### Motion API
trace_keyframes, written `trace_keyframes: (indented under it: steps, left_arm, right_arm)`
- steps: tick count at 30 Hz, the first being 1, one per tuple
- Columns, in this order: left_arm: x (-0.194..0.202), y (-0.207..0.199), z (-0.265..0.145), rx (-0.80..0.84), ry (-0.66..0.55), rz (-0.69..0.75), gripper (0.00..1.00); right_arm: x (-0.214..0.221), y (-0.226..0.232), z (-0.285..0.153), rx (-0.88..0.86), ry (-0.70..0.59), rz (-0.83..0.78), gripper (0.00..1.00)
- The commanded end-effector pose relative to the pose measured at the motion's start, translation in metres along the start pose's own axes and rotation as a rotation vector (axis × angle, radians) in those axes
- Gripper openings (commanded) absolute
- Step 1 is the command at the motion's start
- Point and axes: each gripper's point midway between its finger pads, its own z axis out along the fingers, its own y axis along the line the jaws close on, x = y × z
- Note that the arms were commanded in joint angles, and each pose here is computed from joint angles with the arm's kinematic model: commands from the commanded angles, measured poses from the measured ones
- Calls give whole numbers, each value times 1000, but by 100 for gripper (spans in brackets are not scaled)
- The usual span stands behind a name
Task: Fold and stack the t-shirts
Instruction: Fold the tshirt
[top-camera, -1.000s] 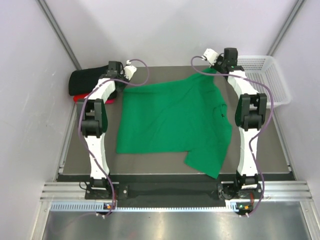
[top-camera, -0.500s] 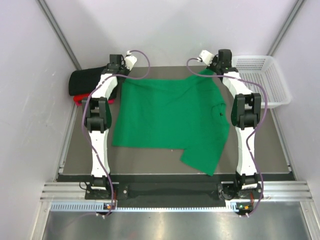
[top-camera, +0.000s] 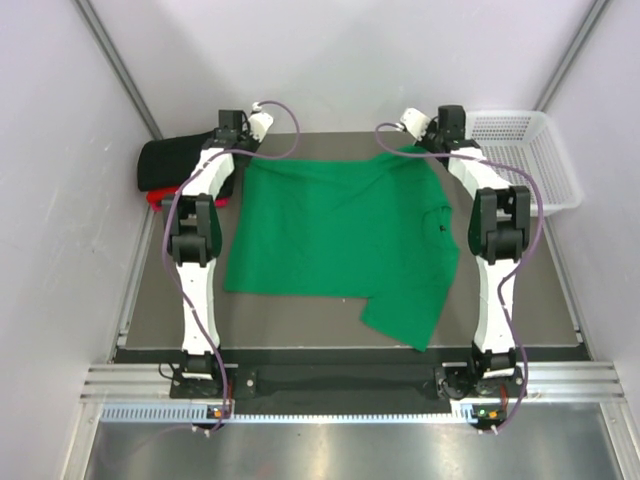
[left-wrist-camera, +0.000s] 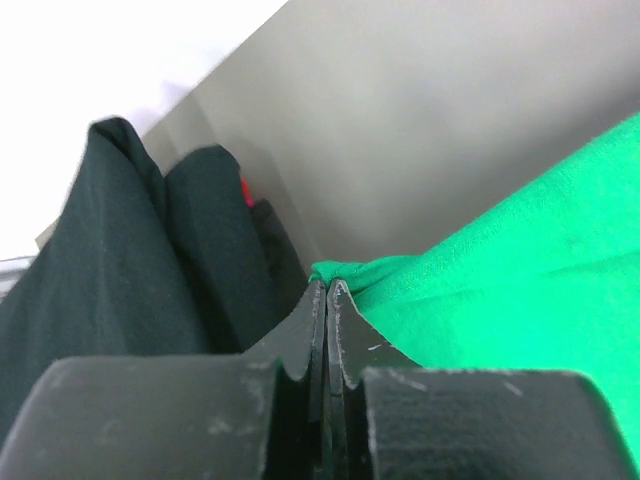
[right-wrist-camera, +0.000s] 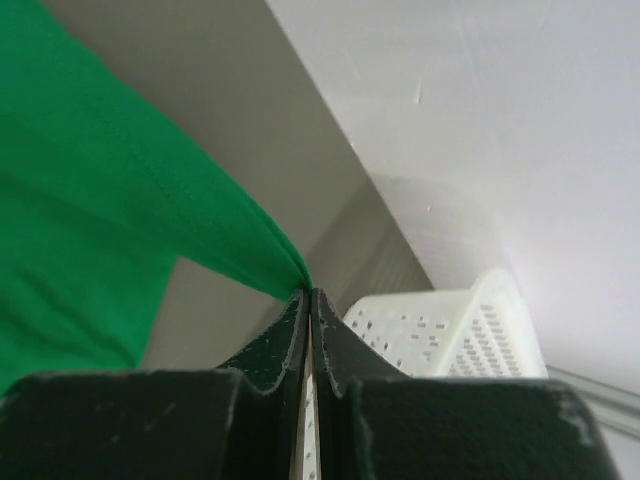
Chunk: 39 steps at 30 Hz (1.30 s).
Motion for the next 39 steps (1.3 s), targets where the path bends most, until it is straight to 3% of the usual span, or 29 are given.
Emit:
trace_keyframes:
  steps: [1, 20, 39]
  left_arm:
    - [-50, 28, -45, -59, -146, -7, 0]
    - [-38, 15, -82, -10, -136, -28, 0]
    - [12, -1, -92, 14, -29, -39, 0]
  right_arm:
    - [-41, -44, -59, 88, -85, 10, 0]
    - [-38, 2, -144, -32, -65, 17, 0]
    - [1, 59, -192, -141, 14, 66, 0]
